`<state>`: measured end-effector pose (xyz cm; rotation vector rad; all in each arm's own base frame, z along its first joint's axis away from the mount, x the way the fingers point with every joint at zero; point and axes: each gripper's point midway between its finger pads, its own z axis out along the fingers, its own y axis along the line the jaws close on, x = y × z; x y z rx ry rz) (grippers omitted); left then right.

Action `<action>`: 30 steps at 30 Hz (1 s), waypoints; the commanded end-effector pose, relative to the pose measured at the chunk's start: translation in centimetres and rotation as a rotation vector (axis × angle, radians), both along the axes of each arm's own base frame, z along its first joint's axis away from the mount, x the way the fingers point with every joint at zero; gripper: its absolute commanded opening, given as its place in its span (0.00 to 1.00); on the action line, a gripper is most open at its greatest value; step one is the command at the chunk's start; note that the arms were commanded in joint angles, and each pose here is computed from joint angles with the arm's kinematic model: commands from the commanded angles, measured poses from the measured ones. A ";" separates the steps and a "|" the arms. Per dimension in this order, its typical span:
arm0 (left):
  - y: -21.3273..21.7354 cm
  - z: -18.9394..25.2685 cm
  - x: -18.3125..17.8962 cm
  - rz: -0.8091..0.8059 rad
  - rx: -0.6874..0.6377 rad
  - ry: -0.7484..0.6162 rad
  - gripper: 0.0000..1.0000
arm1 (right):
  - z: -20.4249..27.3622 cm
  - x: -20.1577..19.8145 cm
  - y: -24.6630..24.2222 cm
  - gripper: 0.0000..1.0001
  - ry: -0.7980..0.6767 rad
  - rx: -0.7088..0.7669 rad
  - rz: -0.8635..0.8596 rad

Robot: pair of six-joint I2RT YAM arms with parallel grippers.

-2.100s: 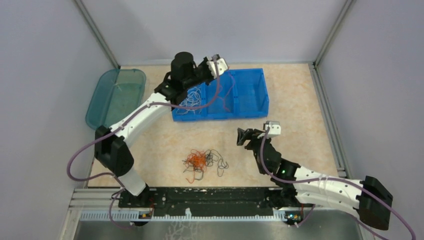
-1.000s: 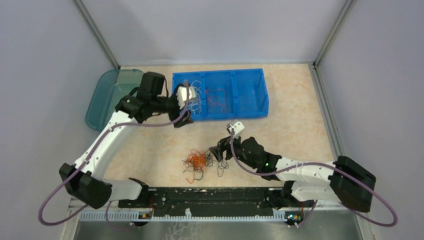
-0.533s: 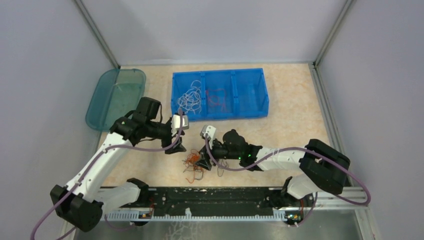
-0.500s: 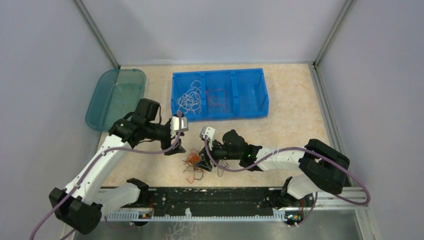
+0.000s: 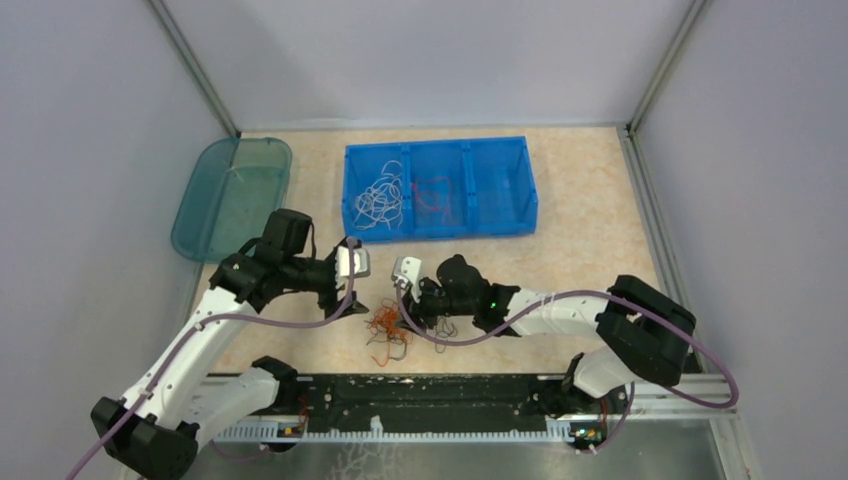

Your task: Untangle the cables

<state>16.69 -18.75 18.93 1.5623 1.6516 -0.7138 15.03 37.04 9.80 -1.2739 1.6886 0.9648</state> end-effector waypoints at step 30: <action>-1.3 1.5 -0.2 -0.061 -0.167 -0.194 0.80 | 9.6 3.5 1.6 0.00 -0.223 0.106 -0.006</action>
